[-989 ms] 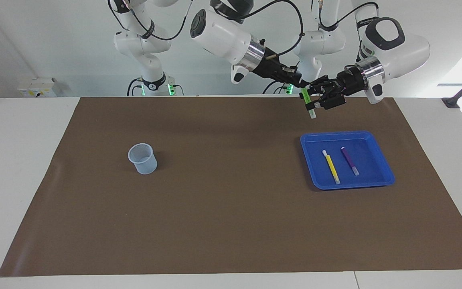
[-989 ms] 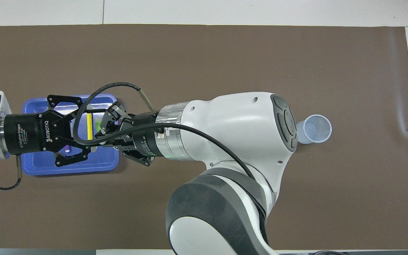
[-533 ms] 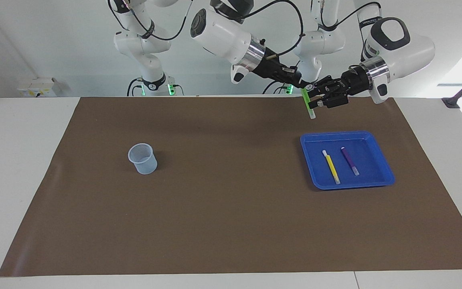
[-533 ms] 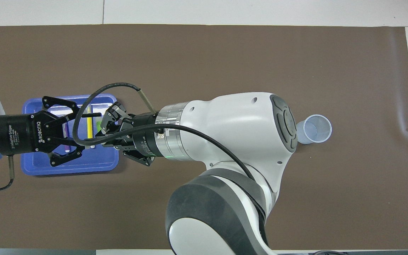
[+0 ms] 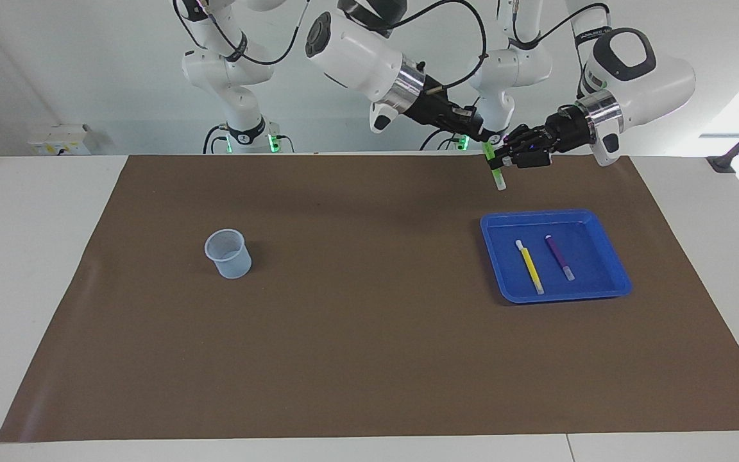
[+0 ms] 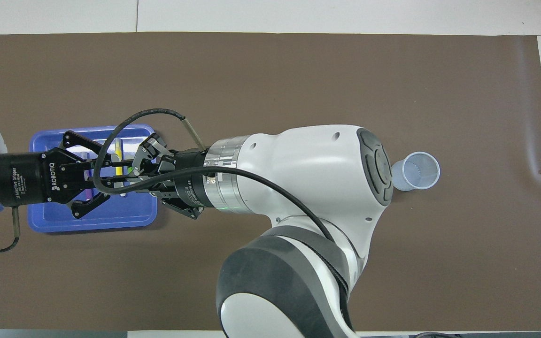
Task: Right arm passes pens to left for tray arrangement
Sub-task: 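Close the left gripper on the green pen and open the right gripper, then lay the green pen in the tray while the right gripper withdraws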
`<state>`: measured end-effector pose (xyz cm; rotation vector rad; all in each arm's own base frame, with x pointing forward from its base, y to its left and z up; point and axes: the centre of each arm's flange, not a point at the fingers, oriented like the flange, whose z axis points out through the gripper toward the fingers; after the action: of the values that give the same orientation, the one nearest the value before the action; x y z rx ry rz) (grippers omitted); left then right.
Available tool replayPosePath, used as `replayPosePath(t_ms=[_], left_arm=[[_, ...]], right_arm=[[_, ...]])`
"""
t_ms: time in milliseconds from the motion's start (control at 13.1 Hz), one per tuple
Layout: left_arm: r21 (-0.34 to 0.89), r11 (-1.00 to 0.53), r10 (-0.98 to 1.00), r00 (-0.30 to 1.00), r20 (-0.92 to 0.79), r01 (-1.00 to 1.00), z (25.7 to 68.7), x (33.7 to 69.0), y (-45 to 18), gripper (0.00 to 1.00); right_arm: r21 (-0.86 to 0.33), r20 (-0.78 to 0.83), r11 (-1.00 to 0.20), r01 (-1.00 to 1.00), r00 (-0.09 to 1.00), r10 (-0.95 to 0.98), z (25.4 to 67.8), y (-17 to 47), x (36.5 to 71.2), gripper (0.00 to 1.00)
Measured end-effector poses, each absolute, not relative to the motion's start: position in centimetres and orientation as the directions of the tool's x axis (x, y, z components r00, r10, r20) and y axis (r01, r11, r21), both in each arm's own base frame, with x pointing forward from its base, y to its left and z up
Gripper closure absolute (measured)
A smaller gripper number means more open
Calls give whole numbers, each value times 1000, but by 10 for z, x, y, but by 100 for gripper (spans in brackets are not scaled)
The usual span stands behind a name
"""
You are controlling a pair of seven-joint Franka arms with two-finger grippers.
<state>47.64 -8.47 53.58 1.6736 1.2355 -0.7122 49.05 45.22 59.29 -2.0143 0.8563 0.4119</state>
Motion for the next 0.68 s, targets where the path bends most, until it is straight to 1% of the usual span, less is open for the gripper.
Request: replayPosePath(t_ms=[304, 380, 685], left_arm=[[328, -87, 417, 334, -846, 941, 536, 476, -85, 79], [326, -90, 415, 333, -847, 941, 535, 476, -85, 81], [327, -89, 414, 333, -847, 941, 535, 476, -85, 82]], right_arm=[[-602, -573, -374, -705, 708, -414, 593, 452, 490, 82], [-605, -563, -381, -699, 714, -416, 593, 452, 491, 78], [-605, -508, -439, -664, 747, -429, 586, 452, 490, 30]])
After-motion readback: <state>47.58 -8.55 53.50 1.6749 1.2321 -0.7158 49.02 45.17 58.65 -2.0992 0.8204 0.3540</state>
